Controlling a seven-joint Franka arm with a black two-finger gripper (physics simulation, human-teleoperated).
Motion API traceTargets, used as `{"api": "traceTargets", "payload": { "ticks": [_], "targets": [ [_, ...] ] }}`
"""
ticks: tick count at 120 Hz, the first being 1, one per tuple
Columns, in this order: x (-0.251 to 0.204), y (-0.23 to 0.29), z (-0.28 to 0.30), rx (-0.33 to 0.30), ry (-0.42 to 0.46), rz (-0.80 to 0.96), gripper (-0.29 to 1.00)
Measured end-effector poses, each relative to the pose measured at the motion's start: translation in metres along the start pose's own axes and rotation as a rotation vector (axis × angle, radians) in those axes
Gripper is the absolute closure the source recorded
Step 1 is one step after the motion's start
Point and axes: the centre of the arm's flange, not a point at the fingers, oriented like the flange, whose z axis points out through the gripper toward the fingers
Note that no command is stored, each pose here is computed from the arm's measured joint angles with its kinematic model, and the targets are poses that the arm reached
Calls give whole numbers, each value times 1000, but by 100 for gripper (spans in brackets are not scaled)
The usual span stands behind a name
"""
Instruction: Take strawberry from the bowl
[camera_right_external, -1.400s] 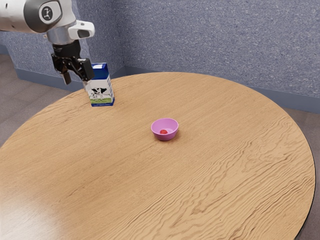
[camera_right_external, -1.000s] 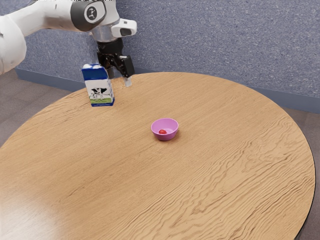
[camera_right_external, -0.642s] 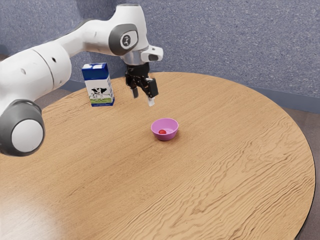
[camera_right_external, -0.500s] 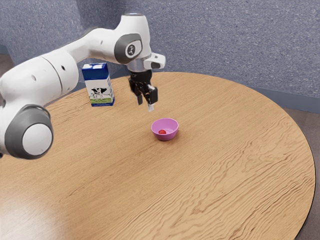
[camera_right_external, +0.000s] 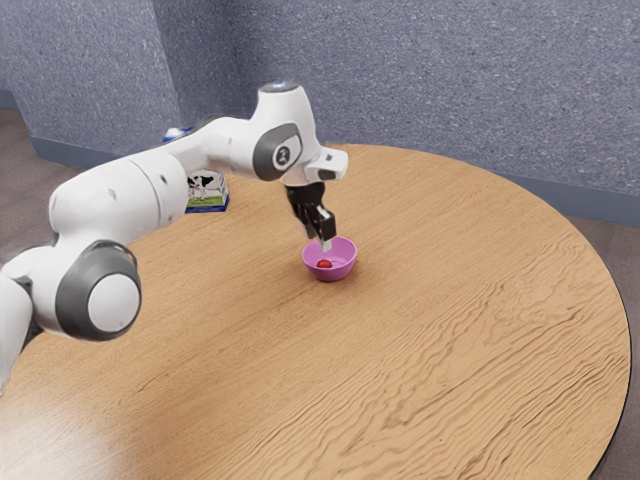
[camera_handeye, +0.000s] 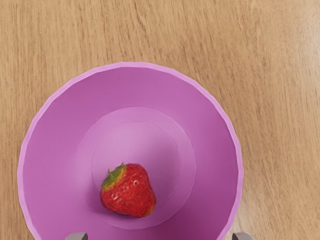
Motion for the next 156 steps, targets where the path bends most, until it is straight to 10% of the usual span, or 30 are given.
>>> {"api": "traceTargets", "payload": {
  "ticks": [105,156],
  "targets": [
    [-5,-23,73,-55,95,20,29],
    [-14,-21,11,-20,68,41,66]
  ]
}}
